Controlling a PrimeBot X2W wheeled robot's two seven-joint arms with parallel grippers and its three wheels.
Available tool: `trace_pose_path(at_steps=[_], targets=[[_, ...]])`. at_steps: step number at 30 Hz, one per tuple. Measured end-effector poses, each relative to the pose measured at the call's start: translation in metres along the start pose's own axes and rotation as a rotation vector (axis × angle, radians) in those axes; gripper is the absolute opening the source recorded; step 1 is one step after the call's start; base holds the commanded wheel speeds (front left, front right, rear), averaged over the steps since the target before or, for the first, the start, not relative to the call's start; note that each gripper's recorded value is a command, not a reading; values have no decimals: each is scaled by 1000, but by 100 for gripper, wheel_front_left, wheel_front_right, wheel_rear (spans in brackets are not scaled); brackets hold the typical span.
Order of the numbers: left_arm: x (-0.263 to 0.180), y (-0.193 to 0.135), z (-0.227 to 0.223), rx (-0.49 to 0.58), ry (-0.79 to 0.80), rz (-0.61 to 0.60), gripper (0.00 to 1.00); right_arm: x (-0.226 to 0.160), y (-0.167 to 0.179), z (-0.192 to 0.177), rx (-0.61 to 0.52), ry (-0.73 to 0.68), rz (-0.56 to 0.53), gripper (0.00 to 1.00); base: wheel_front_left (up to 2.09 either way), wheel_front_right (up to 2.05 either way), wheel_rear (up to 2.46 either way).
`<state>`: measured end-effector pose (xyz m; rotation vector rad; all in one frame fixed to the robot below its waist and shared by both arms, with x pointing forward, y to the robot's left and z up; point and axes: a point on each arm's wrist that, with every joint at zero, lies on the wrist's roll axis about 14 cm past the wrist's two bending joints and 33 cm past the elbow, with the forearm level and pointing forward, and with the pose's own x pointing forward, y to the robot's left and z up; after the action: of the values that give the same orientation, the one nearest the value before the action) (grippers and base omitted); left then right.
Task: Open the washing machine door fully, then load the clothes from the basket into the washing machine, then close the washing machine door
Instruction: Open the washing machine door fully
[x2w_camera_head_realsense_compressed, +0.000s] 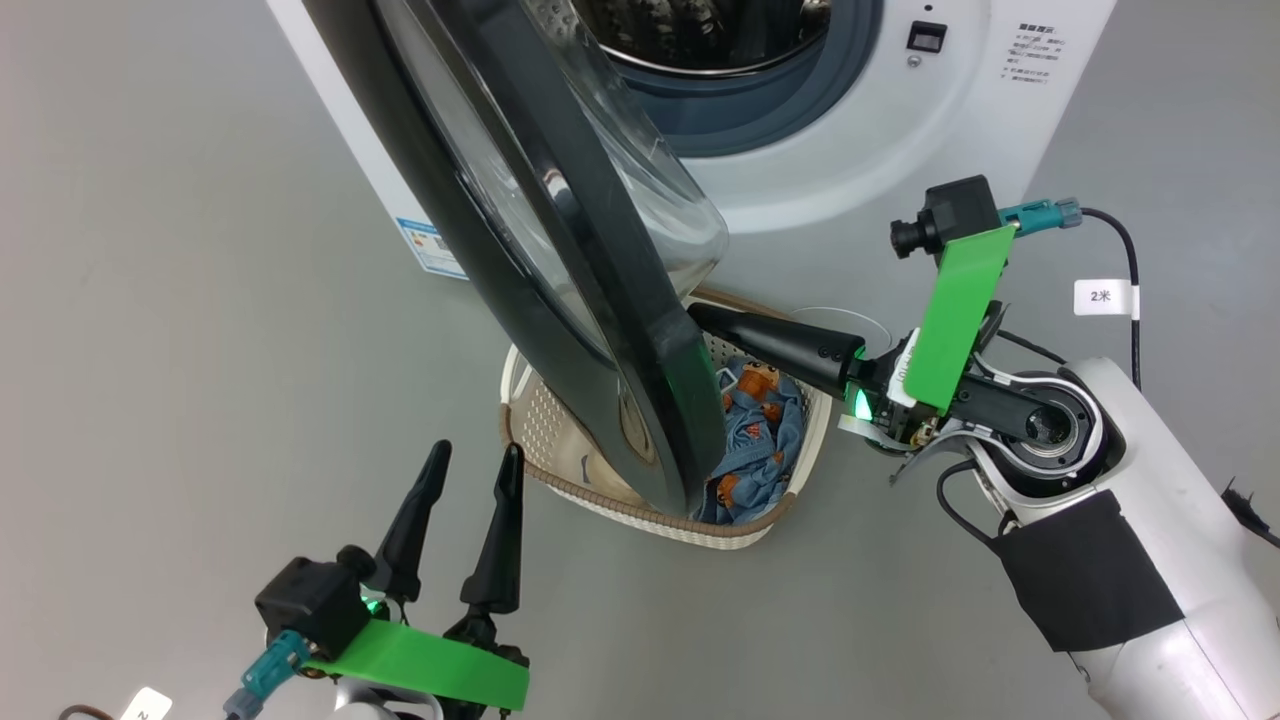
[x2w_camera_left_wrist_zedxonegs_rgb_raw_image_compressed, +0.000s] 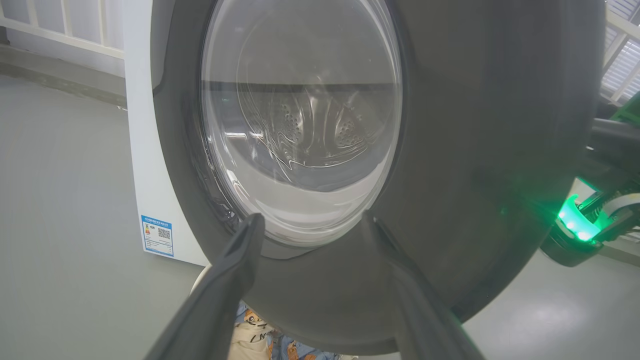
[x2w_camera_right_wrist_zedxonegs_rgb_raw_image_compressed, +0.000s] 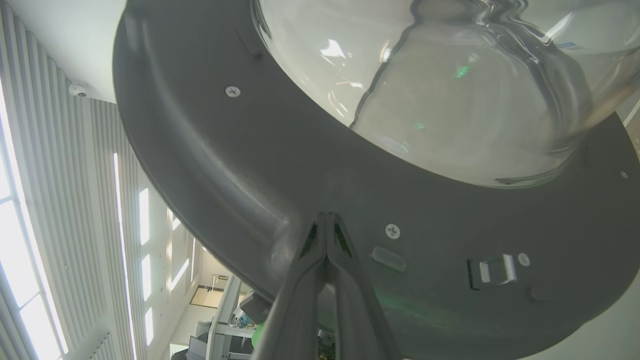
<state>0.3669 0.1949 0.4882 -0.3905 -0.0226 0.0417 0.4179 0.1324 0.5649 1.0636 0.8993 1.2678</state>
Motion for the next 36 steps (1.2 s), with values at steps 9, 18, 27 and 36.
trace_pose_path(at_steps=[9, 18, 27, 36], targets=[[3, -5, 1, 17, -2, -26, 100, -26, -6, 11, 0, -124, -42, 51, 0, 0, 0], [7, -8, 4, 42, -4, -60, 100, -59, -12, 20, -14, -245, -98, 100, 0, 0, 0], [6, -14, -3, 39, 17, -87, 100, -100, -21, 21, -2, -376, -157, 100, 0, 0, 0], [5, -15, -5, 43, 23, -100, 100, -144, -34, 15, 20, -517, -228, 100, 0, 0, 0]])
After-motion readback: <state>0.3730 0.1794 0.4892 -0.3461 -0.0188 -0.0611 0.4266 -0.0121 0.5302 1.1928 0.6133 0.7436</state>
